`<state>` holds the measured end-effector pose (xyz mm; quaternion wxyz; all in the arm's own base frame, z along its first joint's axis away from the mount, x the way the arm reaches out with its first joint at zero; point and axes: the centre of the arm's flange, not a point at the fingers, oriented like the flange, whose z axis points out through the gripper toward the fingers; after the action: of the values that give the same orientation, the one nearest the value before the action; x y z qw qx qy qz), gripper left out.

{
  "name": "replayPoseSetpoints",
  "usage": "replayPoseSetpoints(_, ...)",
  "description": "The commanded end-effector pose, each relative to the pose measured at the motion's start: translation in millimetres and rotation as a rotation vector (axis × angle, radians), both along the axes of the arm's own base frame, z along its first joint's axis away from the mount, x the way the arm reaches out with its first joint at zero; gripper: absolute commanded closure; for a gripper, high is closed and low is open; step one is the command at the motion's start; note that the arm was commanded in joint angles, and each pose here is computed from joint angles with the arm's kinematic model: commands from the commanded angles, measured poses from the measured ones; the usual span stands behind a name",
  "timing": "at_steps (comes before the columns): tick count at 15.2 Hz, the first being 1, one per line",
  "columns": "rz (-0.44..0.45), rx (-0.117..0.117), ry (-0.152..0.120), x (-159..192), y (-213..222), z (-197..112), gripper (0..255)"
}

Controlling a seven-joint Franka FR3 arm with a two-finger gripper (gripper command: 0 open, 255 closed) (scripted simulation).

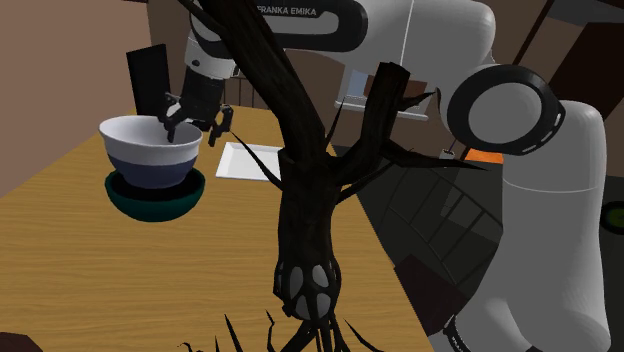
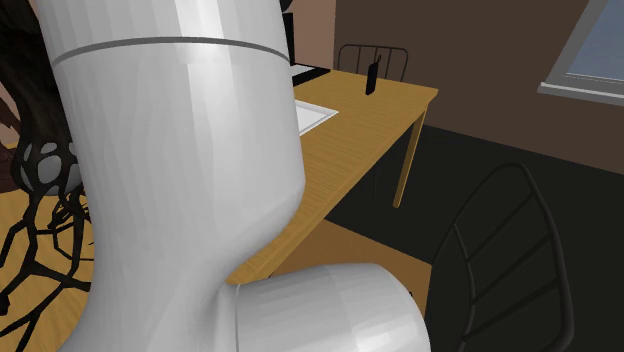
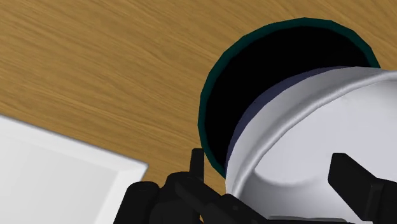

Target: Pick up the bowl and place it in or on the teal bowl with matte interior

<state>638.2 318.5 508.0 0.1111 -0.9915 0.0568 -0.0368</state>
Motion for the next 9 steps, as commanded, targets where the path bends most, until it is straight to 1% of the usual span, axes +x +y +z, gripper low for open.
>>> replayPoseSetpoints(1,0.0,0.0,0.0,0.0,0.0,0.0,0)
replayPoseSetpoints(2,0.0,0.0,0.0,0.0,0.0,0.0,0)
replayPoseSetpoints(6,0.0,0.0,0.0,-4.4,-10.8,48.6,0)
replayPoseSetpoints(9,0.0,0.0,0.0,-4.4,-10.8,48.6,0)
